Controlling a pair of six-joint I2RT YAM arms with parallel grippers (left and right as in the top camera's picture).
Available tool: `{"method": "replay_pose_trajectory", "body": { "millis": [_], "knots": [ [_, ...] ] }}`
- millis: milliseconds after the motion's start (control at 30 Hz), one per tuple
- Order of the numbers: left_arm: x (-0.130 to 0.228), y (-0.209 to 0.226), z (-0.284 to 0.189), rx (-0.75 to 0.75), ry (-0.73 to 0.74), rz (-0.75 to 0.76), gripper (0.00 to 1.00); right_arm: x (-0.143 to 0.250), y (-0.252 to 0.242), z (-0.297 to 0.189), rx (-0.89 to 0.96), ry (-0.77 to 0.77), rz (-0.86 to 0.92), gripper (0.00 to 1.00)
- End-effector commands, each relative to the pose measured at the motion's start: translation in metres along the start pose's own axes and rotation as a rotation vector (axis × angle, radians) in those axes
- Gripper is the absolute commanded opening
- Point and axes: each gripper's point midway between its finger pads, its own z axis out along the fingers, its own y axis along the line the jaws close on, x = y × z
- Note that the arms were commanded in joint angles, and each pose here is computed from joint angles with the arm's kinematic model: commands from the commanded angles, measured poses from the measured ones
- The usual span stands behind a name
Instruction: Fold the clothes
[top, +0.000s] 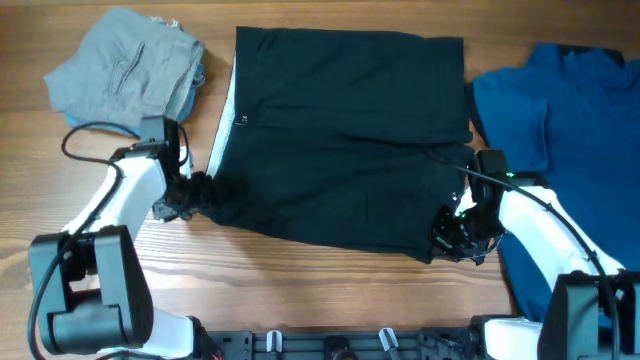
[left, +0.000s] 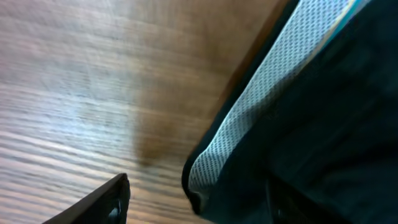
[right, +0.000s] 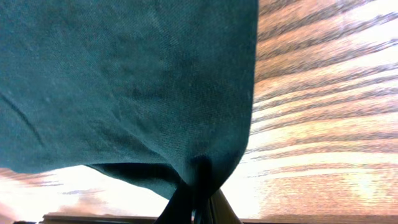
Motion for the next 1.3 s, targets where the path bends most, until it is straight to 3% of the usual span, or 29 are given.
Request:
{"method": "replay_pose_trajectory", "body": {
  "millis": [0,67,100,167,200,333,367,400,433,467,567,633,733,833,967,1000,1033,1067,1100,1133,1200,1267],
  "knots": [
    [0.005,-0.005,0.012,0.046,-0.006,-0.033,0.62,-0.007,0.001,-0.007,0.015,-0.047,-0.019,0.04],
    [-0.003,-0.016,0.018,0.111,-0.053,-0.028,0.57,-0.008,0.001,-0.007,0.013,-0.051,-0.022,0.04],
    [-0.006,-0.019,0.020,0.130,-0.074,-0.026,0.49,-0.009,0.002,-0.007,0.012,-0.053,-0.026,0.04],
    [-0.002,-0.018,0.022,0.128,-0.064,-0.026,0.15,-0.009,0.002,-0.007,0.013,-0.054,-0.039,0.04],
    [0.005,-0.017,0.022,0.122,-0.036,-0.029,0.04,-0.011,0.000,-0.008,0.023,-0.063,-0.040,0.04],
    [0.017,-0.008,0.013,0.101,0.035,-0.057,0.04,-0.018,0.000,-0.026,0.073,-0.098,-0.044,0.04],
    [0.016,-0.005,0.010,0.100,0.038,-0.068,0.10,-0.021,0.003,-0.031,0.067,-0.109,-0.054,0.04],
    [0.016,-0.001,0.008,0.100,0.042,-0.085,0.62,-0.024,0.007,-0.036,0.060,-0.122,-0.065,0.04],
    [0.019,0.001,0.008,0.099,0.056,-0.095,0.74,-0.024,0.007,-0.036,0.060,-0.122,-0.065,0.04],
    [0.022,0.000,0.008,0.112,0.068,-0.100,0.77,-0.024,0.007,-0.036,0.060,-0.121,-0.065,0.04],
    [0.032,-0.023,0.004,0.246,0.117,-0.107,0.77,-0.024,0.008,-0.036,0.059,-0.123,-0.065,0.04],
    [0.037,-0.023,0.004,0.247,0.137,-0.110,0.75,-0.024,0.007,-0.036,0.060,-0.122,-0.066,0.05],
    [0.041,-0.021,0.005,0.235,0.152,-0.112,0.51,-0.024,0.008,-0.036,0.058,-0.125,-0.066,0.05],
    [0.036,-0.013,0.017,0.188,0.121,-0.114,0.40,-0.025,0.008,-0.036,0.058,-0.126,-0.066,0.04],
    [0.049,-0.011,0.021,0.181,0.159,-0.137,0.04,-0.025,0.008,-0.036,0.058,-0.127,-0.066,0.04],
    [0.050,-0.011,0.020,0.179,0.165,-0.138,0.04,-0.025,0.008,-0.036,0.060,-0.129,-0.066,0.04],
    [0.050,-0.011,0.020,0.179,0.167,-0.138,0.11,-0.026,0.008,-0.036,0.060,-0.130,-0.066,0.04],
    [0.051,-0.011,0.019,0.179,0.168,-0.139,0.51,-0.026,0.008,-0.036,0.060,-0.130,-0.066,0.04],
    [0.051,-0.011,0.019,0.179,0.169,-0.138,0.73,-0.025,0.007,-0.036,0.061,-0.127,-0.066,0.04],
    [0.051,-0.011,0.019,0.181,0.169,-0.138,0.77,-0.024,0.007,-0.036,0.062,-0.125,-0.065,0.04],
    [0.054,-0.020,0.017,0.234,0.190,-0.144,0.72,-0.024,0.007,-0.036,0.063,-0.123,-0.064,0.05],
    [0.056,-0.022,0.016,0.243,0.197,-0.145,0.51,-0.024,0.007,-0.036,0.063,-0.124,-0.064,0.05]
  ]
}}
